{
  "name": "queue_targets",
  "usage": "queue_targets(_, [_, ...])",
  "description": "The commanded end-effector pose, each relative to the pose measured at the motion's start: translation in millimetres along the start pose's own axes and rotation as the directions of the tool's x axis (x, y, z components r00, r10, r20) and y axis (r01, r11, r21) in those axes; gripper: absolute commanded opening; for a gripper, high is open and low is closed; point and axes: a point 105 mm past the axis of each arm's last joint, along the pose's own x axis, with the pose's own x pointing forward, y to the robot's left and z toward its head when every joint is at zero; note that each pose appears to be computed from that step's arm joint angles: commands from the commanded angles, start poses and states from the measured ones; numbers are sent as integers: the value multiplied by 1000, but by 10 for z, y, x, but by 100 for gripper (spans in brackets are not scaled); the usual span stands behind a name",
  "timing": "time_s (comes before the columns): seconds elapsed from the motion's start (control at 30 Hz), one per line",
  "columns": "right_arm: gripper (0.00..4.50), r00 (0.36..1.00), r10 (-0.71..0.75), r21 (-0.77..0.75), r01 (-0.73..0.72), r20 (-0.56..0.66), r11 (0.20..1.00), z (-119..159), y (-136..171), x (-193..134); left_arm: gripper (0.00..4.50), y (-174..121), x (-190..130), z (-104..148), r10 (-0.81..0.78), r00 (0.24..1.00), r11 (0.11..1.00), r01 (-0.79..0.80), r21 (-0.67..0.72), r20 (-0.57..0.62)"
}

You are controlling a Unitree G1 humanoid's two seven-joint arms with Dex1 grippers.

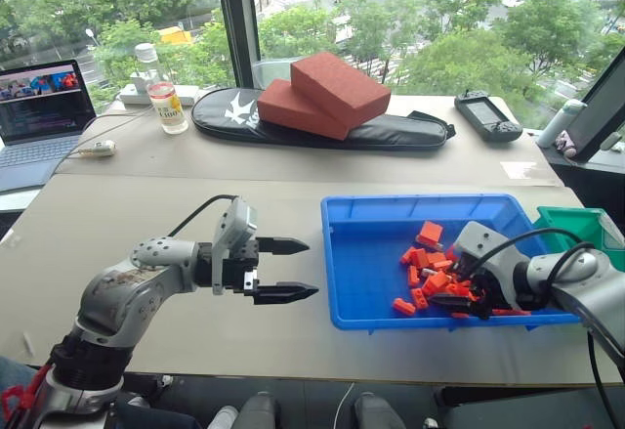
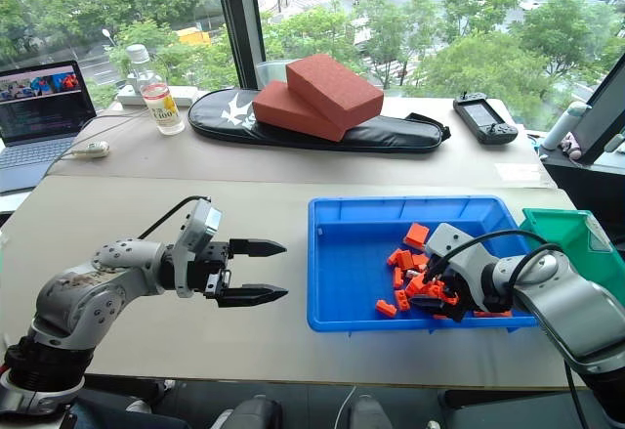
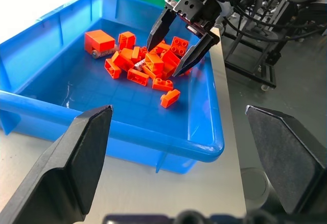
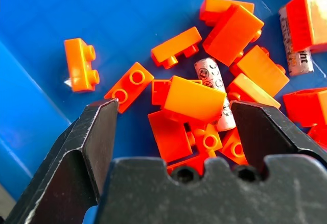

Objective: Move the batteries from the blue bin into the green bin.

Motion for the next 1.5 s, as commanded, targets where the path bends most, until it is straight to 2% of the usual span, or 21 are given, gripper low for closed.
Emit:
queue_targets(0.03, [408,999,-24,-17,24,26,1000,99,-54,-39,450,-53,-8,86,-11,1000,999,11,32,17])
queue_targets(0.2, [408,1000,-19,-15,19,22,1000,91,-50,-16,450,-52,-5,89,-7,1000,999,7,33,16])
queue_targets(0.3, [331,1000,-6,-15,6,19,1000,87,-26,-7,450,-51,-7,93,-6,1000,999,5,32,16])
queue_targets(0.5, [142,1000,4,-16,-3,17,1000,83,-5,10,450,-56,2,105,-6,1000,1000,5,31,18])
queue_targets(0.8, [141,998,-4,-30,6,62,1000,207,-10,-91,450,-54,2,115,0,1000,1000,0,29,17])
queue_targets(0.87, [141,978,9,-75,7,207,997,575,5,-307,450,-51,-2,119,4,1000,1000,-5,29,17])
queue_targets(0.93, [141,957,32,-114,1,288,993,794,61,-411,450,-49,-3,121,7,1000,1000,-7,28,17])
queue_targets(1.03, [141,942,70,-150,-21,328,988,956,167,-362,450,-49,1,120,8,1000,1000,-8,28,16])
queue_targets(1.2, [141,934,186,-214,-123,306,969,1072,511,-25,450,-47,15,135,7,1000,1000,-7,30,16])
queue_targets(1.43, [141,970,103,-171,-66,220,983,910,408,238,450,-44,19,138,12,1000,1000,-12,29,17])
queue_targets(1.5, [242,973,80,-157,-47,214,987,886,355,238,450,-45,18,136,12,1000,1000,-13,28,18])
